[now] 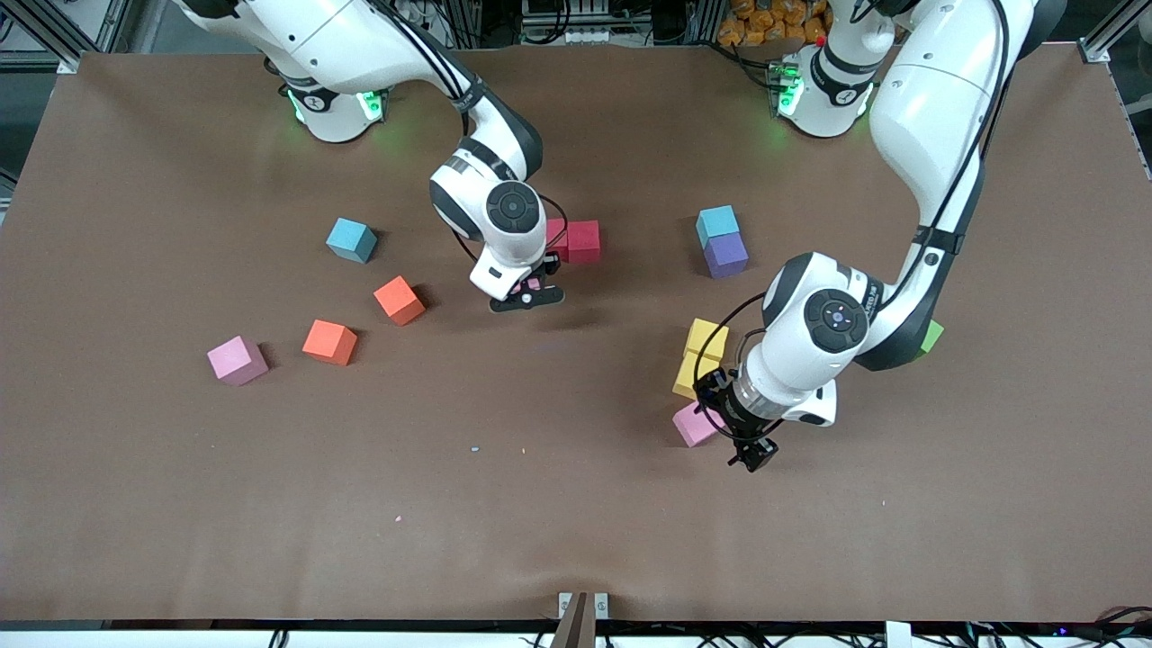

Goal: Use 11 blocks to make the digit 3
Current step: 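Place the pink cube beside the purple cube with the right gripper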

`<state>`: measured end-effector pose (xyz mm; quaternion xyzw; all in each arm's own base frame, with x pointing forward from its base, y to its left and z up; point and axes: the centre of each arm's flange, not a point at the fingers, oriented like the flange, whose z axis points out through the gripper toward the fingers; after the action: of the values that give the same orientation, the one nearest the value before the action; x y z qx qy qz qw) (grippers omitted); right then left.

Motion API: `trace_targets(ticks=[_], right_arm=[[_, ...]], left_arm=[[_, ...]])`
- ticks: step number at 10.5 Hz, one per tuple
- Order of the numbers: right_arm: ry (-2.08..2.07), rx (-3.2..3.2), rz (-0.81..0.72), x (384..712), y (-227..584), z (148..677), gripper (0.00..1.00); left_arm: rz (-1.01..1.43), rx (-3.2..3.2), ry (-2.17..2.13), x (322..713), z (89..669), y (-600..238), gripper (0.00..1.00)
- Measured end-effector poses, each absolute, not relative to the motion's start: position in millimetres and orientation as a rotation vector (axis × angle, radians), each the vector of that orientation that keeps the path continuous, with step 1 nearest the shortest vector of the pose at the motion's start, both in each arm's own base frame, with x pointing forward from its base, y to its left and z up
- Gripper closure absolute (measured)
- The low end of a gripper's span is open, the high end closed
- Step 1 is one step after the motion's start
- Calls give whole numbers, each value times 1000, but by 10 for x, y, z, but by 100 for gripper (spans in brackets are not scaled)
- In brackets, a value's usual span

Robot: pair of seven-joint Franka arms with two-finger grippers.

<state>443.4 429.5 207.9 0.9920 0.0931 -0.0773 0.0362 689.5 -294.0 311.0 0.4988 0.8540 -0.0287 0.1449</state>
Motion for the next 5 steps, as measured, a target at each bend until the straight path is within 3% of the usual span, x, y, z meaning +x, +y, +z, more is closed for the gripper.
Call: trace_targets(ticks=[5], right_arm=[[287, 3044, -244, 4397, 4276, 2030, 44]], left_arm=[[-72, 1405, 2462, 6982, 3182, -2810, 0]])
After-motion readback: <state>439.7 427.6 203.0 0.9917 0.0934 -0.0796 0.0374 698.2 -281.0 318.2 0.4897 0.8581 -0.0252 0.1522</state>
